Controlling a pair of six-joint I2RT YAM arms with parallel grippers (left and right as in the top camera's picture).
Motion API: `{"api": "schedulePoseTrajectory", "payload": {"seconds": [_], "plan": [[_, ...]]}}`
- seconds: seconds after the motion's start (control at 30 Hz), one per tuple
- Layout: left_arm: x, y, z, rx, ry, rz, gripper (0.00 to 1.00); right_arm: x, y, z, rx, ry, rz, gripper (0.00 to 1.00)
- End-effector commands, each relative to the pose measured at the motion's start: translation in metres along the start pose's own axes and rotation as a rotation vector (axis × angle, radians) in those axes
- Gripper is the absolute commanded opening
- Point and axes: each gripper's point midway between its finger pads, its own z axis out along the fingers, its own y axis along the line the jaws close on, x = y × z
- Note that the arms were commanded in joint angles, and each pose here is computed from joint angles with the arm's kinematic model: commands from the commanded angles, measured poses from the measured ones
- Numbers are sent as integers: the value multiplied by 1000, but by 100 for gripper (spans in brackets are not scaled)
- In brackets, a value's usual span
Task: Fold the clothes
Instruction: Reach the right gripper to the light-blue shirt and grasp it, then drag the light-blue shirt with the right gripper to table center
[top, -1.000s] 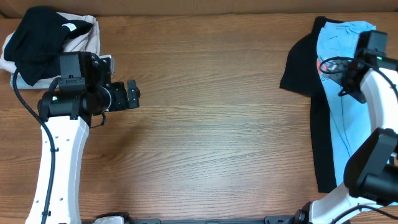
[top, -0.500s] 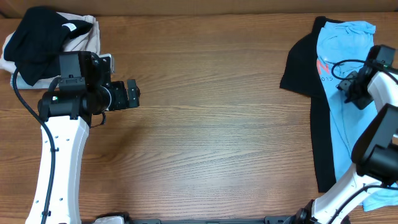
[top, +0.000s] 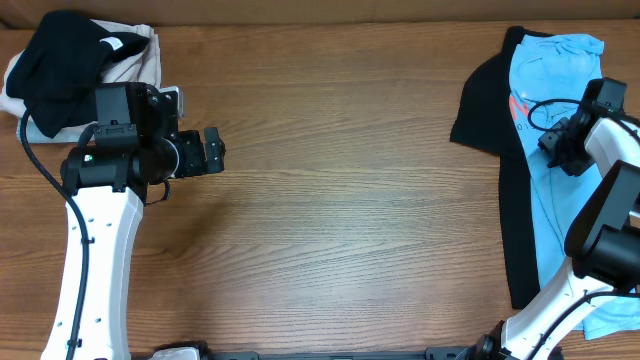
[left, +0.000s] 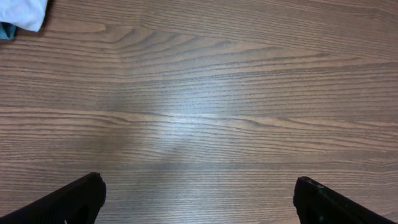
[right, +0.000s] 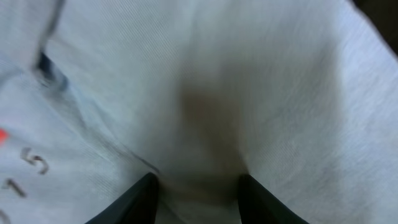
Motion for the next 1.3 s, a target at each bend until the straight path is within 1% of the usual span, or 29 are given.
{"api": "schedulePoseTrajectory", "payload": {"seconds": [0.0, 0.03, 0.1, 0.17, 0.23, 0.33, 0.37, 0.5, 0.63, 0.77, 0.97, 1.03, 1.13, 1.2, 1.27], "plan": [[-6, -5, -3, 11, -15, 37, 100, 13, -3, 7, 6, 20, -4, 45], [-6, -5, -3, 11, -15, 37, 100, 15, -4, 8, 6, 22, -4, 45], [-7, -5, -3, 11, -16, 37, 100, 15, -3, 8, 6, 21, -4, 41], [-7, -5, -3, 11, -16, 37, 100, 13, -3, 8, 3, 16, -3, 32], [-7, -5, -3, 11, -16, 37, 100, 13, 1, 8, -17, 17, -3, 25], [-7, -5, -3, 11, -18, 37, 100, 13, 9, 7, -60, 28, -4, 10], [-7, -5, -3, 12, -19, 38, 100, 13, 10, 6, -66, 30, -10, 4], [-8, -5, -3, 12, -24, 39, 100, 8, 12, -3, -66, 32, -28, 4], [-12, -6, -3, 14, -40, 42, 100, -5, 15, -29, -77, 10, -28, 4], [-19, -6, -4, 15, -67, 47, 100, -17, 24, -70, -130, -5, -75, 4], [-26, -7, -4, 17, -94, 53, 100, -20, 39, -152, -246, 19, -181, 4], [-26, -7, -4, 17, -97, 54, 100, -12, 54, -181, -323, 42, -256, 4], [-27, -6, -4, 16, -101, 53, 100, 12, 79, -218, -410, 87, -369, 4], [-30, -7, -5, 17, -112, 55, 100, 33, 97, -238, -438, 118, -448, 4], [-33, -7, -5, 17, -125, 57, 100, 63, 122, -259, -478, 157, -538, 4]]}}
